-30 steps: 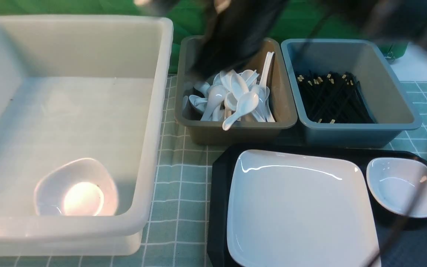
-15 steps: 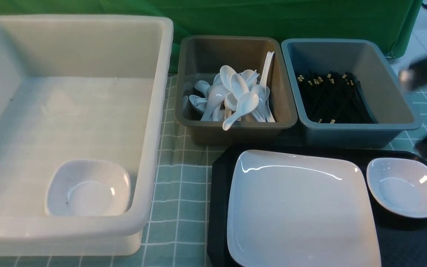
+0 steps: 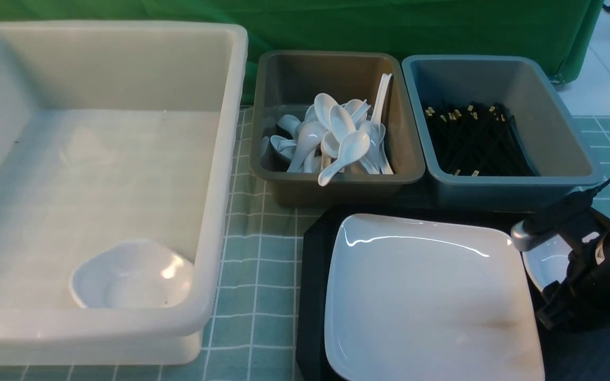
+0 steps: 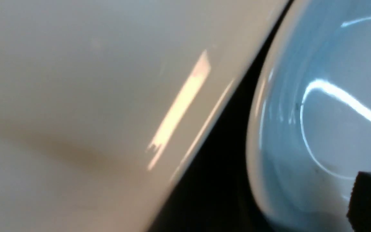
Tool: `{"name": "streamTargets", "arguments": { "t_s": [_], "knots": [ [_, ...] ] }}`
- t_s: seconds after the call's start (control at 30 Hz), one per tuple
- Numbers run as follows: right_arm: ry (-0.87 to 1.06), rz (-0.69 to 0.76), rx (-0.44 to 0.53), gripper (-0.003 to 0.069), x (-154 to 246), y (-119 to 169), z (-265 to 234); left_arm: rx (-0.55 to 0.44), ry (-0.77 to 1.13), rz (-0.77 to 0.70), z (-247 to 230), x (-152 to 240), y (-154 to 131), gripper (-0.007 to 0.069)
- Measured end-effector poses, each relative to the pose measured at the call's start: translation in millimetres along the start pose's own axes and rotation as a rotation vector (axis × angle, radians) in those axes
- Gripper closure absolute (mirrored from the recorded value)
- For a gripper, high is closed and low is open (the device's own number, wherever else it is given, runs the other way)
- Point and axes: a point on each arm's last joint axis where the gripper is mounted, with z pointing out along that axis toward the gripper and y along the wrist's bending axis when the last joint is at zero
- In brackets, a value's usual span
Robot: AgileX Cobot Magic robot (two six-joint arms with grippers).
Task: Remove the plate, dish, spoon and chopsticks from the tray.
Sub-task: Use the right arm to grab a small plate from the dinner plate, then use the right arm to put the small plate into the large storage box on the left
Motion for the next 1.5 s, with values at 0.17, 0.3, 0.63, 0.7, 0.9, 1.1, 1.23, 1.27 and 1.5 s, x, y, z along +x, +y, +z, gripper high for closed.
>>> {"name": "streamTargets", "arguments": {
  "t_s": [0.17,0.3,0.63,0.7,0.9,1.1,1.23,1.27,1.5],
  "knots": [
    [-0.035,-0.015,0.007,0.0223,-3.8,-0.4,2.9,0.000,0.000,0.000,0.0,0.0,0.0,0.0616],
    [-0.067,-0.055,0.023,0.0418,-7.2,-1.5,2.5,0.000,0.000,0.000,0.0,0.0,0.0,0.0616],
    [-0.138,-0.050,0.064,0.0576,-3.8,6.3,-49.8,0.021,-0.003,-0.012,0.0,-0.3,-1.9,0.0616],
    [-0.184,-0.024,0.070,0.0592,-2.1,9.5,-69.3,0.022,-0.003,-0.012,0.0,-0.3,-2.0,0.0616],
    [-0.613,0.033,0.013,0.0592,-34.2,21.8,-195.0,0.039,-0.005,-0.022,-0.1,-0.5,-3.5,0.0616],
    [-0.834,-0.151,-0.208,0.0592,-90.9,79.3,-258.5,0.042,-0.005,-0.028,-0.1,-0.5,-3.8,0.0616],
    [-0.851,-0.308,-0.319,0.0592,-132.2,142.8,-262.4,0.042,-0.006,-0.032,-0.3,-0.4,-3.9,0.0616],
    [-0.845,-0.346,-0.344,0.0592,-143.2,162.6,-259.2,0.042,-0.006,-0.033,-0.3,-0.4,-3.9,0.0616],
    [-0.820,-0.508,-0.442,0.0592,-193.0,272.2,-225.8,0.044,-0.018,-0.044,-4.4,1.0,-5.3,0.0616]
  ]
}}
